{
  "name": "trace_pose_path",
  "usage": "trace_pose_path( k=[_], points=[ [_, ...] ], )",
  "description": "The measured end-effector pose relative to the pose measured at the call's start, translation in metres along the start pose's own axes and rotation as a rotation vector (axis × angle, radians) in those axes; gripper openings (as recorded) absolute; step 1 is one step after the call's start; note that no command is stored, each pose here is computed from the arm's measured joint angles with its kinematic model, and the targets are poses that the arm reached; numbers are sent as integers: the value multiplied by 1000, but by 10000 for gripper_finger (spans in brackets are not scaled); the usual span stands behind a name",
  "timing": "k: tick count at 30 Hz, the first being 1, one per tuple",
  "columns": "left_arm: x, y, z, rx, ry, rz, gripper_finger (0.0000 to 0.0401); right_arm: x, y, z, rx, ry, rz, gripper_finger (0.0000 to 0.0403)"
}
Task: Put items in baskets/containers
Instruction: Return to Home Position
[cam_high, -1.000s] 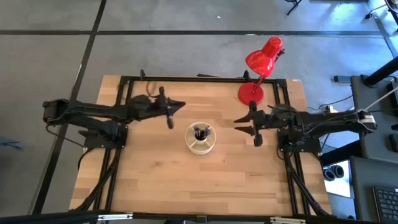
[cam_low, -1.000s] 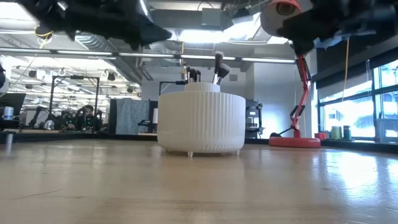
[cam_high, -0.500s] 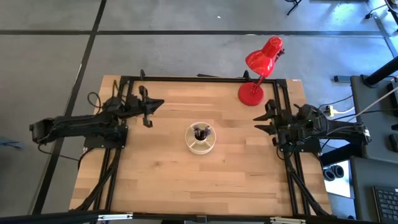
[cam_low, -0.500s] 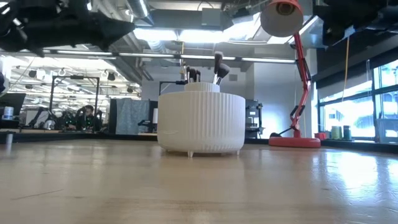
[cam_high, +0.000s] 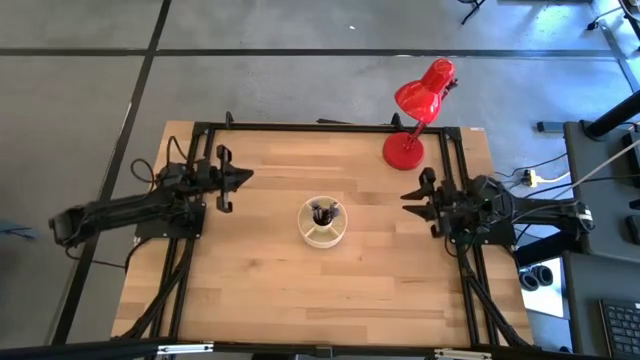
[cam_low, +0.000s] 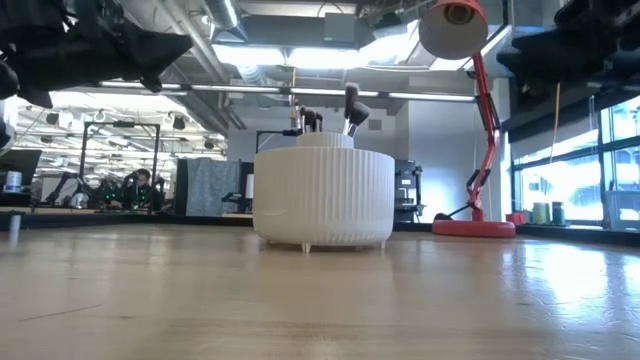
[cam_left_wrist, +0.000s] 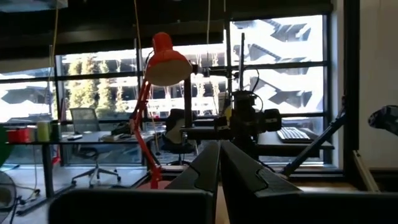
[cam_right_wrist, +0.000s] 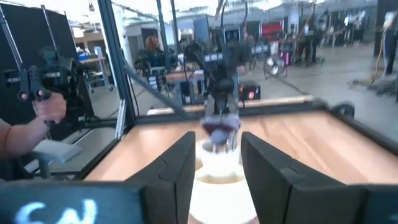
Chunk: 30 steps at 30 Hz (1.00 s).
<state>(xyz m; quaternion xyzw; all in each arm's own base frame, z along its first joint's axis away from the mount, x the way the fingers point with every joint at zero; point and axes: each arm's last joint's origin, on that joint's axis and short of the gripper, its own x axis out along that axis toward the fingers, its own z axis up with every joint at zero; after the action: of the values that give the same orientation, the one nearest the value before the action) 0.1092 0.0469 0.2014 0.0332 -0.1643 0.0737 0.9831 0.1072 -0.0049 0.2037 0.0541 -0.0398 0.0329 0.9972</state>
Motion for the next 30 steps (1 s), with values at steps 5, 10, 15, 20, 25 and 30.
trace_pose_path(
  k=[5,10,15,20,25,30],
  points=[
    [-4,0,-5,-44,59,-35,11,0,-2,-17,44,-43,11,129],
    [-7,1,-9,-51,116,-29,10,0,-3,-24,55,-43,12,129],
    [-11,3,-22,-53,248,6,10,0,-3,-24,-18,-41,10,129],
    [-15,4,-32,-97,358,24,8,0,-3,-27,-41,-15,7,129],
    [-15,1,-31,-116,350,-1,2,0,-3,-26,6,-15,8,129],
    [-17,-5,-17,-115,228,-89,4,0,-3,-26,4,-16,8,129]
  ],
)
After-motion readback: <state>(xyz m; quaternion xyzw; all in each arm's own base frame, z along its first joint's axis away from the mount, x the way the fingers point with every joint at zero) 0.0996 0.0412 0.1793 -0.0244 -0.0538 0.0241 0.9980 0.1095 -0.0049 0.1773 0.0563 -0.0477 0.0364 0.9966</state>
